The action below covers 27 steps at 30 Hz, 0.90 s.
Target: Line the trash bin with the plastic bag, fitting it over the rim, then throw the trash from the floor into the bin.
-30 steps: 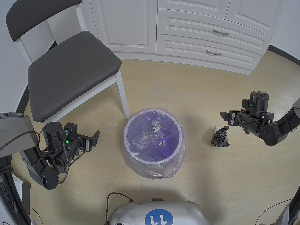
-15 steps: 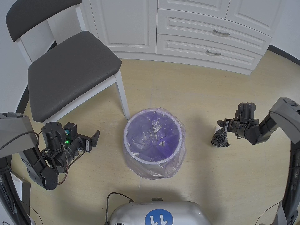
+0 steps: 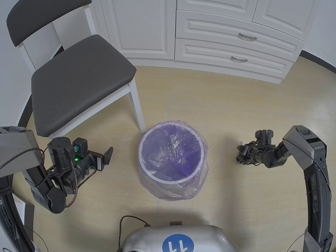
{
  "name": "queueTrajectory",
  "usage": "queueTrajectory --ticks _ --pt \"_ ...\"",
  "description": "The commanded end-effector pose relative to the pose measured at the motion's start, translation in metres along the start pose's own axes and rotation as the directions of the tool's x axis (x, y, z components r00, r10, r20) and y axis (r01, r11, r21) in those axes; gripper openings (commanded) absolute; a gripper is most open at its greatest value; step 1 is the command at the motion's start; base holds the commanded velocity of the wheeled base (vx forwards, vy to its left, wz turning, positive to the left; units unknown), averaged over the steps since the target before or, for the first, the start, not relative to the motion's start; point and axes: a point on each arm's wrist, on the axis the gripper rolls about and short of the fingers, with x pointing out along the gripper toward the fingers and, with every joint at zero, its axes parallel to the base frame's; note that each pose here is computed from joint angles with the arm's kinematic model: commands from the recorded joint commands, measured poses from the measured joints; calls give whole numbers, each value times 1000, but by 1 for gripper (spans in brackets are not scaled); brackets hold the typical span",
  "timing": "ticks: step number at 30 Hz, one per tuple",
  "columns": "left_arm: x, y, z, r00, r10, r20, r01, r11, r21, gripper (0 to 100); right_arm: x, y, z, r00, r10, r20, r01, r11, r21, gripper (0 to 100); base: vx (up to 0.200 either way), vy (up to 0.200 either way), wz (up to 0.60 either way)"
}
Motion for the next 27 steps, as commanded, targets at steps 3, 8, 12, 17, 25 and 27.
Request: queueTrajectory --ticks 3,8,12,17,25,27 --pt "1 -2 -3 1000 -3 -11 3 1000 2 100 30 -6 -24 1000 -12 13 12 999 48 100 0 0 0" --pt "1 -2 -3 1000 -3 -11 3 1000 2 100 38 -7 -33 996 1 86 -5 999 41 100 0 0 0" --pt "1 -2 -3 1000 -3 -11 3 1000 2 100 40 -10 -33 996 -4 91 0 999 42 100 0 0 0" --pt "-1 -2 -4 1000 -4 -17 4 1000 3 100 41 -12 -33 996 -11 90 7 999 44 100 0 0 0" --pt "-3 -1 -5 1000 2 8 -2 1000 0 100 41 -12 -32 996 -12 91 8 999 46 100 0 0 0" --pt "-3 -1 -5 1000 2 8 -2 1000 0 100 41 -12 -32 996 -13 89 9 999 46 100 0 0 0"
